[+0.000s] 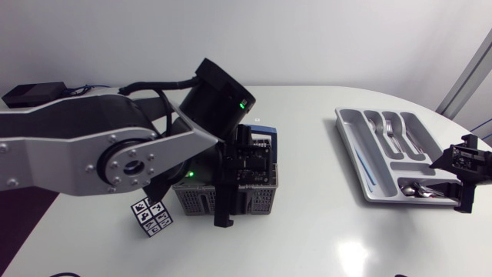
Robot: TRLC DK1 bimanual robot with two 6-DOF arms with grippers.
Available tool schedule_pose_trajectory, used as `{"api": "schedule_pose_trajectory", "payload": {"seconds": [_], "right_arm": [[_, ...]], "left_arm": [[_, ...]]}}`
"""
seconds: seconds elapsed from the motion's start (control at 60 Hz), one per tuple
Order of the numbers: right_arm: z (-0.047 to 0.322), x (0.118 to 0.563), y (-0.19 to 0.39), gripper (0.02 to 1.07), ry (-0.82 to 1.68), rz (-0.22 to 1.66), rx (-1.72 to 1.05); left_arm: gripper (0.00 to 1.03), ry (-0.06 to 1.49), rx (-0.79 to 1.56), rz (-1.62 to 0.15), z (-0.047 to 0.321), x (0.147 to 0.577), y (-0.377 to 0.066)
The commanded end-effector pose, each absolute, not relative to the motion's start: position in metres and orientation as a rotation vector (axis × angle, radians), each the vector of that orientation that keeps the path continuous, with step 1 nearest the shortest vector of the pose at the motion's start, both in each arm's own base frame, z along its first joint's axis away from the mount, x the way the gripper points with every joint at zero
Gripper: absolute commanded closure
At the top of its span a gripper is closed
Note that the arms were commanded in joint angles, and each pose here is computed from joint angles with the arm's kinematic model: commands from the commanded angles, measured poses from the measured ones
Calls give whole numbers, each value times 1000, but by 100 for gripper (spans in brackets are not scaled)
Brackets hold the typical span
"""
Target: Transfer all utensils from the basket to the drawer tray.
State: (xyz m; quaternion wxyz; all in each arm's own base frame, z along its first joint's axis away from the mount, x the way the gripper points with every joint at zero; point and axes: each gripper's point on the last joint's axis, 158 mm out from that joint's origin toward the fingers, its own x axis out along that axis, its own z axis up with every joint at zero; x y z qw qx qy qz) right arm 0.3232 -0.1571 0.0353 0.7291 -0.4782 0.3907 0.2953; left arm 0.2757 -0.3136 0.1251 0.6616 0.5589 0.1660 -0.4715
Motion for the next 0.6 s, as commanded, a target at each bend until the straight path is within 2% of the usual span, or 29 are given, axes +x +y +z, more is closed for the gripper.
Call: {"api": "schedule_pose_trajectory", "payload": {"seconds": [0.0,0.183,0.317,0.45,0.583], "right_arm": [[29,311,-133,30,854,682,-1002],[27,300,-98,29,819,722,-966],[25,293,-81,29,807,747,-950],[26,289,-68,29,789,767,-928],[25,284,-58,29,780,782,-927]], "left_arm": [[26,357,1351,-1091,111,275,-313],[44,346,1445,-1112,99,278,-314],[47,335,1499,-1113,92,284,-315],[65,318,1518,-1112,92,291,-321],[75,321,1556,-1094,89,300,-320]]}}
